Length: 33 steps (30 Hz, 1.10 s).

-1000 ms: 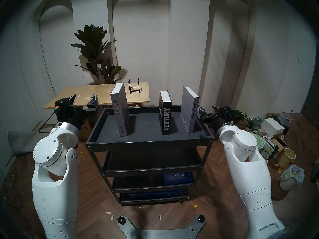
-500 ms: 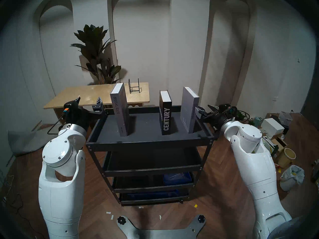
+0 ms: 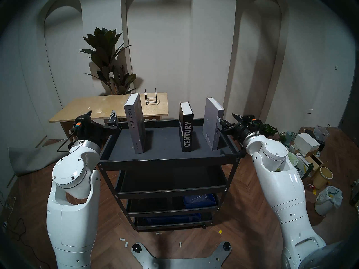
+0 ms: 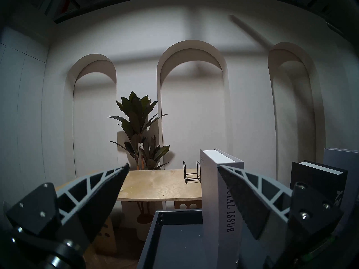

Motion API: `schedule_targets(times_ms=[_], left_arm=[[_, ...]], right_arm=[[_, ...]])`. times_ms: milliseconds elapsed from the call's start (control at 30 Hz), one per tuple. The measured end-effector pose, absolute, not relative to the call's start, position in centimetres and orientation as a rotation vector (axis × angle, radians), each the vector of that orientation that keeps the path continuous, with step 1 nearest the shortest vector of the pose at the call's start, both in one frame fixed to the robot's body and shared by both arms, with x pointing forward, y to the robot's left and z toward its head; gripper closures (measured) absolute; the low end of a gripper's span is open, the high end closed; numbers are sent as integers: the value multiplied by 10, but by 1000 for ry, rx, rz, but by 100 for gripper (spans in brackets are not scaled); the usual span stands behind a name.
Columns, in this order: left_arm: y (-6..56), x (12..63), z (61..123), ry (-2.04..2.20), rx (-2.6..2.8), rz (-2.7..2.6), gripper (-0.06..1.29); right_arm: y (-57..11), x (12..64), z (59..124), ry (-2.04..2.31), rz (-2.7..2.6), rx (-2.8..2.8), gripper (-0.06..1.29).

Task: Sort the books onto the shelf by size, largest to the left

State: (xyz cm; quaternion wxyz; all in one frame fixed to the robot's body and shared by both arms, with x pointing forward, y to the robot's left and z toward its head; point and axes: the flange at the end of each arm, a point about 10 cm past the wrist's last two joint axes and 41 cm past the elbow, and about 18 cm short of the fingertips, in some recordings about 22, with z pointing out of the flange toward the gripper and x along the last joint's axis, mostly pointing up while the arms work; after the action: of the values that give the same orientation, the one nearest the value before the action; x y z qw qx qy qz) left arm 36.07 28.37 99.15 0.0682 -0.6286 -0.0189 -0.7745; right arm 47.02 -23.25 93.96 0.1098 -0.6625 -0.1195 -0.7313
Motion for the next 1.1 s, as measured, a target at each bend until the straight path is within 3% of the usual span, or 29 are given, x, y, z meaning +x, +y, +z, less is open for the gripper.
schedule_targets(times_ms=[1100], left_arm=[[299,360,988,-53,-1882,-2301,2]], right_arm=[[-190,520,894,-364,-2272,-1964,0]])
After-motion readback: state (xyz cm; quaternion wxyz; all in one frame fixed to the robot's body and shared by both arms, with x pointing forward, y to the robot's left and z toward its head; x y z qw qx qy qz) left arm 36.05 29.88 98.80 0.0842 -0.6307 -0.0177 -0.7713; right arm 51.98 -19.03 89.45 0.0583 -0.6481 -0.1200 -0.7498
